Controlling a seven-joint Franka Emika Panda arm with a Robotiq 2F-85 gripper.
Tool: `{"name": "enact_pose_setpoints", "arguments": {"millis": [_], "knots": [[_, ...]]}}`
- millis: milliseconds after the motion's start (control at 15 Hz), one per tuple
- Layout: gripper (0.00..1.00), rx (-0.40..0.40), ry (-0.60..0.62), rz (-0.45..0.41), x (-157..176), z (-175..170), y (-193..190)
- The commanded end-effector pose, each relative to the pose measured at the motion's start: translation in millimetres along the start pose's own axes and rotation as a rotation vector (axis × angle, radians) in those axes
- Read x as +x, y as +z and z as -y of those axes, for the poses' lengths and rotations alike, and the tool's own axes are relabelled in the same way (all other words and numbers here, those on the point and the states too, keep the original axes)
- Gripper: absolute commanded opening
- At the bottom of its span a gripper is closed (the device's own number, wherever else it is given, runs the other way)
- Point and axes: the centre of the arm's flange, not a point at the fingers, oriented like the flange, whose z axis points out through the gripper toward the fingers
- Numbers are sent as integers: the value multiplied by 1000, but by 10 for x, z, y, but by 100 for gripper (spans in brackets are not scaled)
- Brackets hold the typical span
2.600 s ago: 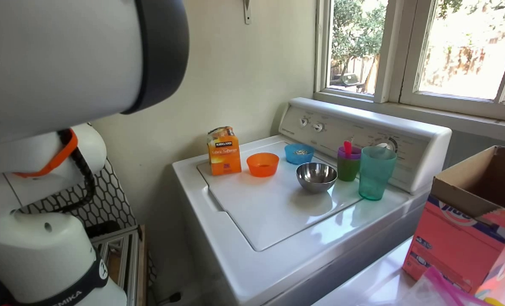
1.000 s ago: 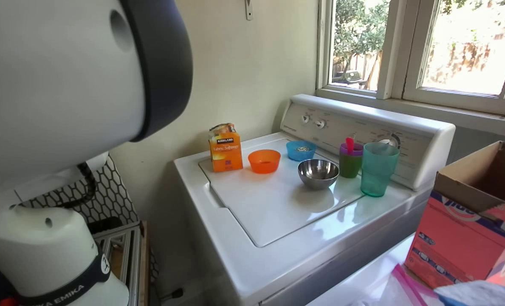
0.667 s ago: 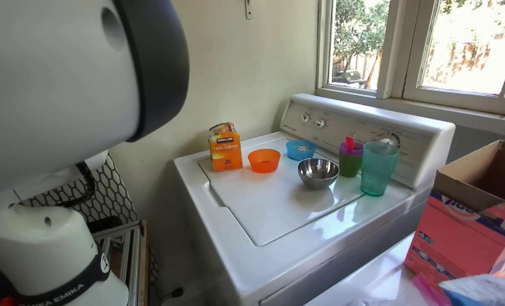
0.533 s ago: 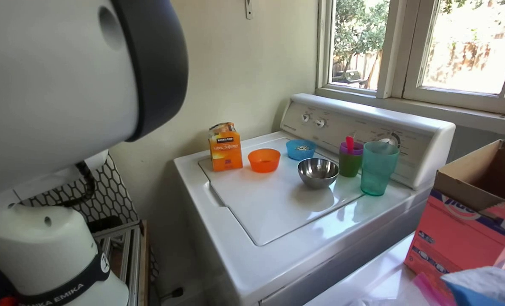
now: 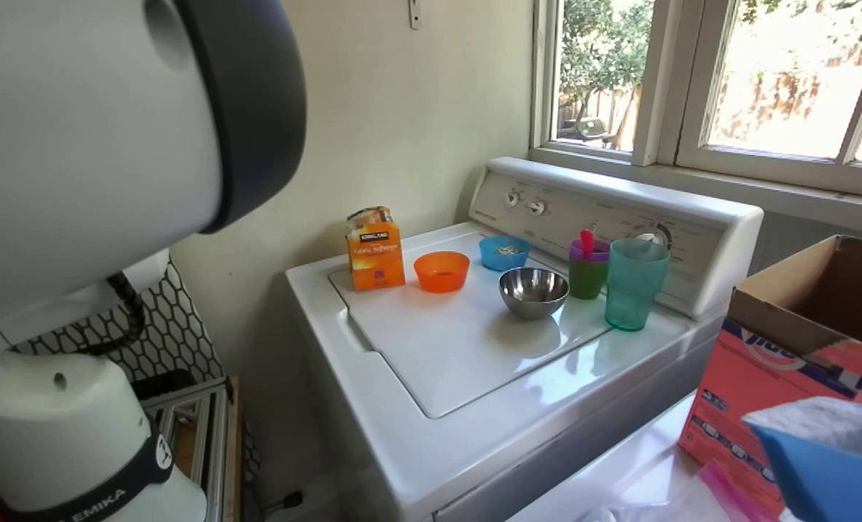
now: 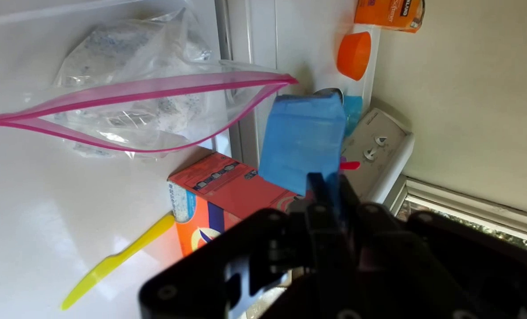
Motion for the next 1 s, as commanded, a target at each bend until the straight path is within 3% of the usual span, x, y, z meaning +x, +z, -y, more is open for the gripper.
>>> {"name": "enact_pose_setpoints", "arguments": {"millis": [0,933], "knots": [[2,48,-28,9,196,-103,-39],[2,18,-21,94,473,348,486]]}}
